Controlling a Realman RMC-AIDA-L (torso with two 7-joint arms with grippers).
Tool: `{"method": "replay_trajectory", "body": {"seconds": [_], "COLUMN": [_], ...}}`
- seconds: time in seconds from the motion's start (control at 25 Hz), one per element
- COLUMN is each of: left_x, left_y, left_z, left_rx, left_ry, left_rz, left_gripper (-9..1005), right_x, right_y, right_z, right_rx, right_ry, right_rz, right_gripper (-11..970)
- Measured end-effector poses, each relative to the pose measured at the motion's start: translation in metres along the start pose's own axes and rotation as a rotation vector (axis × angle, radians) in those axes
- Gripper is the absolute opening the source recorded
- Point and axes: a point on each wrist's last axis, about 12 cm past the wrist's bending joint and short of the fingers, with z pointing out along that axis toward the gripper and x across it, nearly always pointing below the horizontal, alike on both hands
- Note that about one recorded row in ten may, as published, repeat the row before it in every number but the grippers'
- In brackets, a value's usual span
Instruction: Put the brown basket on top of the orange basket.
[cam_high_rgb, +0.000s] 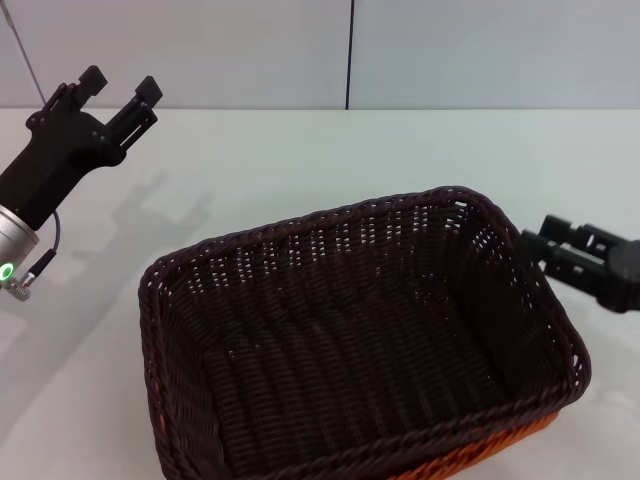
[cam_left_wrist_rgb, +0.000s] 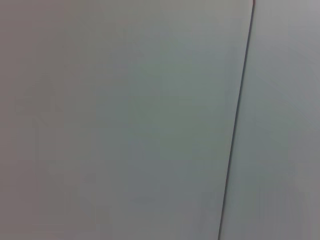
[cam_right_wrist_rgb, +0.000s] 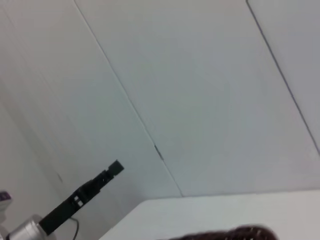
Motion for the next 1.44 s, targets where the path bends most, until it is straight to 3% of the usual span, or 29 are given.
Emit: {"method": "replay_trajectory", "body": {"seconds": [0.08, 0.32, 0.48, 0.84, 1.08, 1.44], "left_x": [0.0, -0.001, -0.003, 0.002, 0.013, 0.017], "left_y": [0.0, 0.0, -0.001, -0.015, -0.021, -0.017], "left_z": [0.0, -0.002, -0.007, -0.035, -0.054, -0.066], "left_rx": [-0.001, -0.003, 0.012, -0.009, -0.116, -0.212], "left_ry": [-0.001, -0.01, -0.043, -0.174, -0.209, -0.21], "left_rz": [0.0, -0.002, -0.006, 0.079, 0.136, 0.129], "left_gripper": [811, 811, 811, 811, 811, 811], "right_x": [-0.005, -0.019, -0.02, -0.009, -0.024, -0.032], "right_y": [-0.004, -0.015, -0.028, -0.077, -0.097, -0.104], "right_z": [-0.004, -0.022, -0.031, -0.019, -0.007, 0.017], "right_rx": [0.011, 0.002, 0.067, 0.548, 0.769, 0.796], "right_ry": [-0.031, -0.218, -0.362, -0.552, -0.589, -0.571], "right_rz": [-0.03, -0.159, -0.301, -0.575, -0.592, -0.534], "right_gripper": [626, 626, 626, 627, 627, 626]}}
